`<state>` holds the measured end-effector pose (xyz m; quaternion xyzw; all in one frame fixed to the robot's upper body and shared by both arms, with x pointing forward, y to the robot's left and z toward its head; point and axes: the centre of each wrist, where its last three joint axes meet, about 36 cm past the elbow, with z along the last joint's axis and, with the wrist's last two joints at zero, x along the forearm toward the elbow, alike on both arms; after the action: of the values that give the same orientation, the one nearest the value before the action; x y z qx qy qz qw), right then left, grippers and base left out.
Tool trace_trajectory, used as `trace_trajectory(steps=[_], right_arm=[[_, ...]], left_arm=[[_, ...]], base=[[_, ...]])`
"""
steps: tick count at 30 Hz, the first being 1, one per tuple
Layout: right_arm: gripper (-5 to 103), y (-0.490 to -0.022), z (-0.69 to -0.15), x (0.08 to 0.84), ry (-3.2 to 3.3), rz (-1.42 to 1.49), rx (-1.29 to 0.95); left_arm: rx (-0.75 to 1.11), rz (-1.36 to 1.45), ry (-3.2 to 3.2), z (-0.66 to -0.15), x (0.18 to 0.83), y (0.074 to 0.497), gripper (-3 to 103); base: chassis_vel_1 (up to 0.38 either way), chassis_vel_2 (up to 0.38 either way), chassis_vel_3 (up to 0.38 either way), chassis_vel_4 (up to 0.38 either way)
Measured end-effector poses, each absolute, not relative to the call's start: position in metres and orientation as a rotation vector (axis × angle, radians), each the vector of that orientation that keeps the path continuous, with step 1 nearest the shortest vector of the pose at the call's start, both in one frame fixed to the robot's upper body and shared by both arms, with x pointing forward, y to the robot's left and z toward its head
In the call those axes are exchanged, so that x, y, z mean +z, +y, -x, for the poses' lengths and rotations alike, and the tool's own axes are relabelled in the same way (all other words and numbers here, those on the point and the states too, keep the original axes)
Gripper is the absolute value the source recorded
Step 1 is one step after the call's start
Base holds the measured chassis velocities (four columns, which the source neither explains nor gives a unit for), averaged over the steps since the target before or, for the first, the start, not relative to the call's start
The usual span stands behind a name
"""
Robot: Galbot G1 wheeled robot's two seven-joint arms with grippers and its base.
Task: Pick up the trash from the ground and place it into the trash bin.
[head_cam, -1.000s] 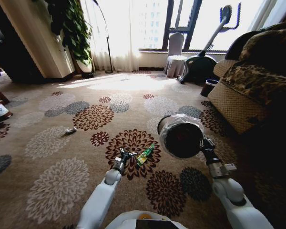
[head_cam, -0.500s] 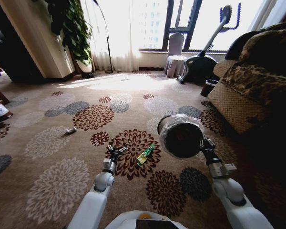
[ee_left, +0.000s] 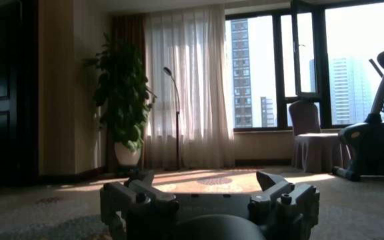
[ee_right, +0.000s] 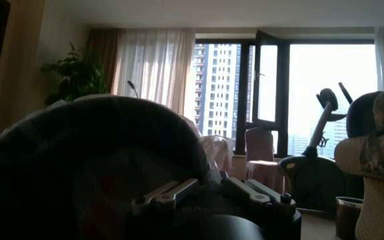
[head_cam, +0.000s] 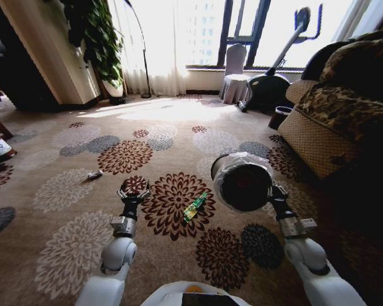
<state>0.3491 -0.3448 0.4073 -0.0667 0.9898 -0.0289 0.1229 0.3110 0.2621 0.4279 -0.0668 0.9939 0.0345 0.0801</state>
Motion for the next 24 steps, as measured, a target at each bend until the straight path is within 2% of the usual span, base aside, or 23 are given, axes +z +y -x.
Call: trace_trajectory(steps=[7,14,20,24], right_arm=[[0,-0.345,-0.349,0.407,2.887,0.194,-0.084],[0,-0.345,-0.349,0.407,2.887,0.194,-0.084],[0,-0.345,-0.349,0.407,2.887,0.194,-0.084],[0,-0.345,-0.349,0.407,2.887,0.194,-0.084]], left_arm=[[0.142,0.297,2.893,-0.283,0.470,0.267,100],[0.146,0.301,2.891,-0.281,0.473,0.267,100],[0.091,0.129,3.028,-0.293,0.436,0.273,100],[0.006,-0.093,3.191,-0.304,0.387,0.282,100]], base=[[0.000,0.000,0.000,0.000],[0.000,0.000,0.000,0.000],[0.000,0.000,0.000,0.000],[0.000,0.000,0.000,0.000]])
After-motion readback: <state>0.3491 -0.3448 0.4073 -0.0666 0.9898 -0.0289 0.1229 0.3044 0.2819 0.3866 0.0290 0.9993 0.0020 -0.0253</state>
